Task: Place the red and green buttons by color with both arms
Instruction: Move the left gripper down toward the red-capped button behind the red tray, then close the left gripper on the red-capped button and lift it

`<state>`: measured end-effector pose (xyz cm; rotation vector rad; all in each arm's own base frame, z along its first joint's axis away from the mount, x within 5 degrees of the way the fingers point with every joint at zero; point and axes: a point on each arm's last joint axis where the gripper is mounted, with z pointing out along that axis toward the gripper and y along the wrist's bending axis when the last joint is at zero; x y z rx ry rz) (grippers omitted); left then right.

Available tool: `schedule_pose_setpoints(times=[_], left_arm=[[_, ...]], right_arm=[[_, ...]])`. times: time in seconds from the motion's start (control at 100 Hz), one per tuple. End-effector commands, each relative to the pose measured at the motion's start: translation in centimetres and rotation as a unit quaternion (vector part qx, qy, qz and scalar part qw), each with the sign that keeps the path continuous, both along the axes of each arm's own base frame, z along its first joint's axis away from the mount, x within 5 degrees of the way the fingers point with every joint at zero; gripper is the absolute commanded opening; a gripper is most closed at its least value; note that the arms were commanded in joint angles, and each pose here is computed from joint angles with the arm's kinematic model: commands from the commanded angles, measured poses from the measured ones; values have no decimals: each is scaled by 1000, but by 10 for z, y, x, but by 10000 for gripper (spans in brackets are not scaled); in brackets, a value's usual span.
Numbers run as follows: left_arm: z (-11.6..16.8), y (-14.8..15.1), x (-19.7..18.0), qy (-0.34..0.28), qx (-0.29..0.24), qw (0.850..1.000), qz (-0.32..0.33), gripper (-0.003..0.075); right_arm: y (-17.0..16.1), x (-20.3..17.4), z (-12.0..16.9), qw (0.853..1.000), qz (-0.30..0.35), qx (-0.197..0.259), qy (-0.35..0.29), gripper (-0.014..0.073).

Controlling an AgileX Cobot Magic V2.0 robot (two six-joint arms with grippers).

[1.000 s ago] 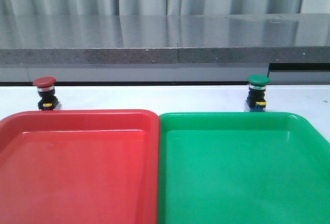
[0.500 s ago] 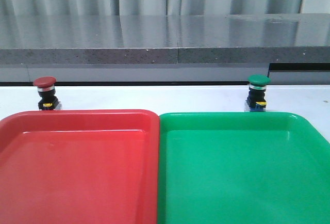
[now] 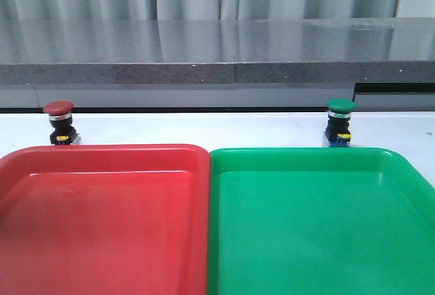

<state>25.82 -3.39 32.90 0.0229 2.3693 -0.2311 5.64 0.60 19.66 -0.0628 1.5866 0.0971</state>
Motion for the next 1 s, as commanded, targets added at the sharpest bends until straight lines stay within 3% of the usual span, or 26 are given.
schedule_pose_setpoints(times=[0.0, 0.49, 0.8, 0.99], left_arm=[[15, -4, 24, -45, -9, 999, 2, 586], [-39, -28, 120, 20, 22, 999, -28, 586], [-85, -31, 143, 68, 28, 997, -28, 586], [-96, -31, 149, 70, 29, 997, -26, 562]], right_arm=[[-1, -2, 13, 998, -6, 1, -55, -111], [-1, -2, 13, 998, -6, 1, -55, -111], [-1, -2, 13, 998, -6, 1, -55, -111], [-1, -2, 13, 998, -6, 1, -55, -111]])
